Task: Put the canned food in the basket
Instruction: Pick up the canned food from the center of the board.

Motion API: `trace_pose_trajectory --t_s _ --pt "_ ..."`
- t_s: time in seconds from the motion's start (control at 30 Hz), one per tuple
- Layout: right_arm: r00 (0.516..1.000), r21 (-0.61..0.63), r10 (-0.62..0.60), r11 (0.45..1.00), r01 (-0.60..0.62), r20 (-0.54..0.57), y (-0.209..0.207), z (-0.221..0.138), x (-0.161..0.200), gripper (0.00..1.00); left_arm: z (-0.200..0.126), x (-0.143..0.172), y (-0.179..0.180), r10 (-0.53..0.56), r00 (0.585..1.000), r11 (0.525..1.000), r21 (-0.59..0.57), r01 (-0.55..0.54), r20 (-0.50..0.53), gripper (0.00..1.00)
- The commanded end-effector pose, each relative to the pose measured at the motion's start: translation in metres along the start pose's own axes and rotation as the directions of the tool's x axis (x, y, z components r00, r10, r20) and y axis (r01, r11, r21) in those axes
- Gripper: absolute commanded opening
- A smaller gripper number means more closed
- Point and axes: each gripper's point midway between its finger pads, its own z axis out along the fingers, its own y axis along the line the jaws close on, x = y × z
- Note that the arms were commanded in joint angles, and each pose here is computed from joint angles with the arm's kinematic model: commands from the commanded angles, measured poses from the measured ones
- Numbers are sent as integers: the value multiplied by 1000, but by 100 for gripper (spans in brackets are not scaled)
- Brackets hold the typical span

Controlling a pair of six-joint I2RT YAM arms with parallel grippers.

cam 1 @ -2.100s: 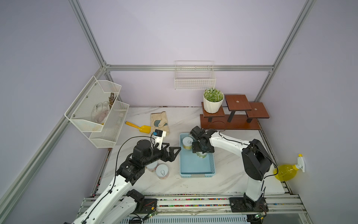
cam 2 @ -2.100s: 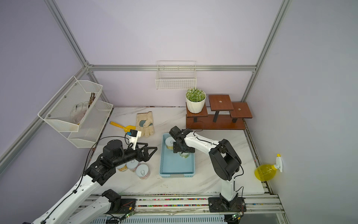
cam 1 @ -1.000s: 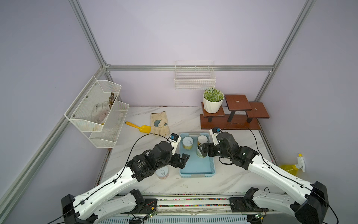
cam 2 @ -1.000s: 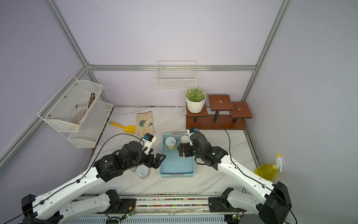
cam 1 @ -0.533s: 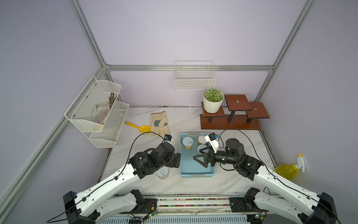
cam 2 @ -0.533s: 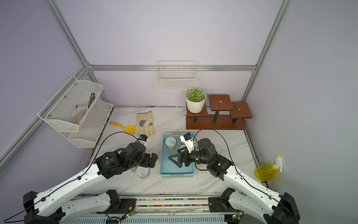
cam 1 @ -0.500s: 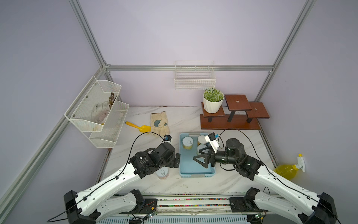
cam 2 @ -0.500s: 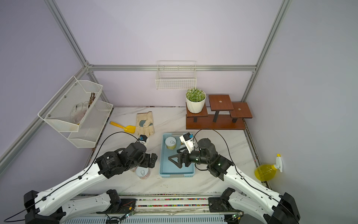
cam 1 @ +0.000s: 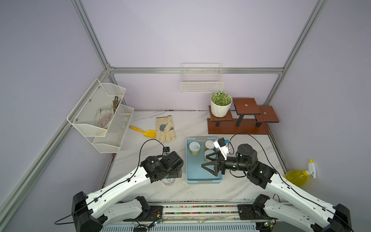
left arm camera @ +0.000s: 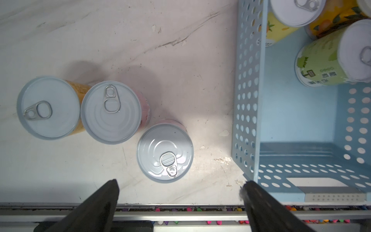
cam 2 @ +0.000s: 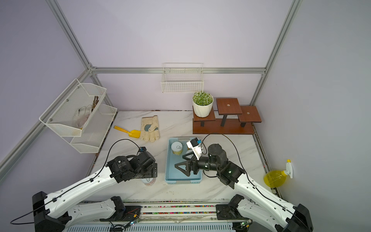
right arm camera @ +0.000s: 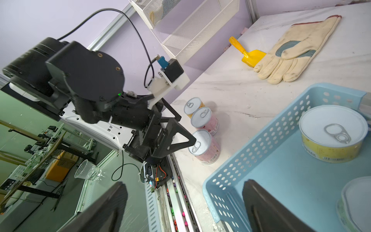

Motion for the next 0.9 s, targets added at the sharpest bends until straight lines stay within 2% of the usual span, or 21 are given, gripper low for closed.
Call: trace_pose_trajectory --t_s 0.0,0.17,0.4,0.57,0.87 --pt "999 -11 -36 999 36 22 8 -6 -4 96 8 6 5 -92 996 995 -40 91 -15 100" --pt "998 40 -29 999 26 59 0 -10 -8 95 23 14 7 -166 986 984 -61 165 -23 100" --pt "999 59 -26 998 24 37 -4 -10 -3 95 37 22 13 -262 965 964 -40 262 -1 100" --pt "999 57 -31 998 29 37 -2 -11 -3 95 48 24 10 -273 962 962 -12 273 -17 100" --pt "999 68 -31 997 31 10 -5 -10 1 95 59 21 13 -241 969 970 -38 239 -53 100"
